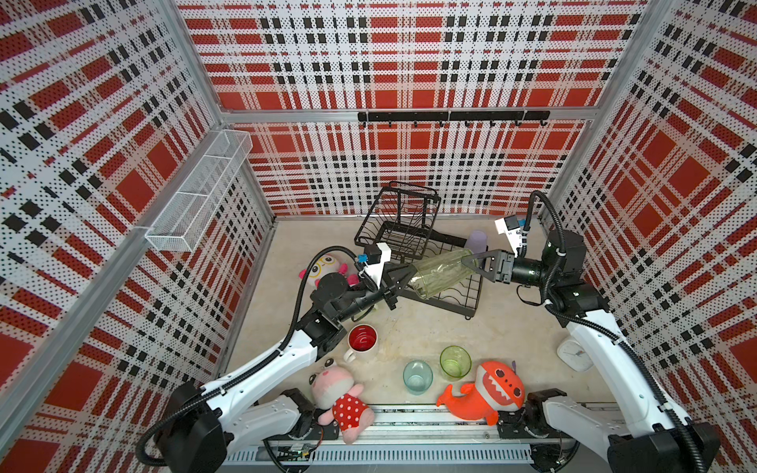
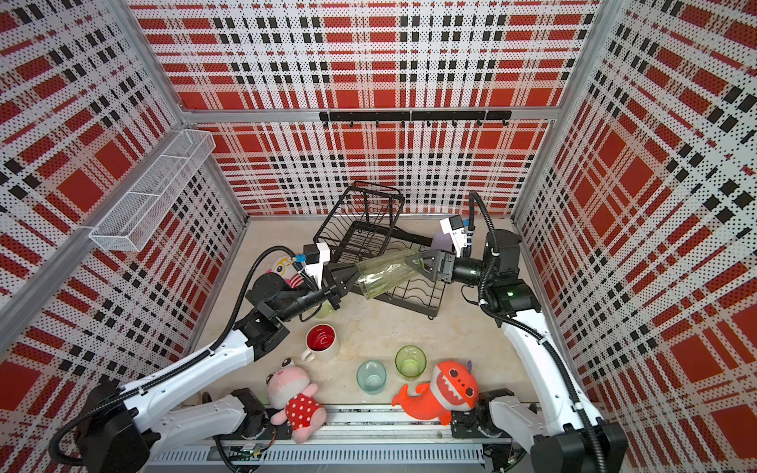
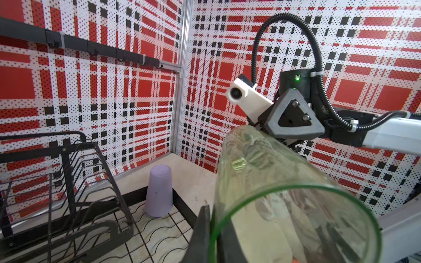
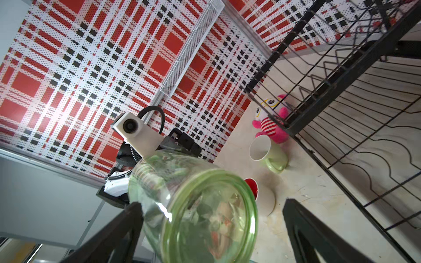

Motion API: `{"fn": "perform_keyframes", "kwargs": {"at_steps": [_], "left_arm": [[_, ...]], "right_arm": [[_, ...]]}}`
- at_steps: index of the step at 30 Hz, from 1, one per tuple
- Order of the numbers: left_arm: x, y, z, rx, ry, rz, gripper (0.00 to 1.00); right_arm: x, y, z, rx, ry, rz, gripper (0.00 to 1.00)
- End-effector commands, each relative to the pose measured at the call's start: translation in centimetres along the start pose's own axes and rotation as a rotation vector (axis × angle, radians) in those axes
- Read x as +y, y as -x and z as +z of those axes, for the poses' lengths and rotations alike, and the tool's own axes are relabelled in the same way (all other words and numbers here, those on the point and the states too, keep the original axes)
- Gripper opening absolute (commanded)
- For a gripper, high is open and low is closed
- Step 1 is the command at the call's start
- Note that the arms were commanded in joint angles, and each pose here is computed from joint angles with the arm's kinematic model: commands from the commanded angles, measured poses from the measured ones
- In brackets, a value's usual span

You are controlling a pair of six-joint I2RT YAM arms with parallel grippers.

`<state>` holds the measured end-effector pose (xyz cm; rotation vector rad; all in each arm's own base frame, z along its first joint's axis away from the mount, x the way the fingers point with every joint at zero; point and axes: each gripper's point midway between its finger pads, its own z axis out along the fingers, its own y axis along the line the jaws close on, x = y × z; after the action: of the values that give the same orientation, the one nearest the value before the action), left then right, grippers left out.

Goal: Load cups into a dish rack
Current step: Place the cup upside down at the dish rack.

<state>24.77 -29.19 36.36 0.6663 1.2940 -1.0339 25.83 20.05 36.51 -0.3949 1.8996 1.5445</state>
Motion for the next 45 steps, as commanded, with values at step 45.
{"fn": "perform_keyframes", "kwargs": {"at_steps": [45], "left_arm": [[-5.6,-0.5,-1.9,-0.162,-0.351,0.192,0.0]], "right_arm": [[1.2,-8.4,0.7,0.274,0.202,-0.049,0.96]]}}
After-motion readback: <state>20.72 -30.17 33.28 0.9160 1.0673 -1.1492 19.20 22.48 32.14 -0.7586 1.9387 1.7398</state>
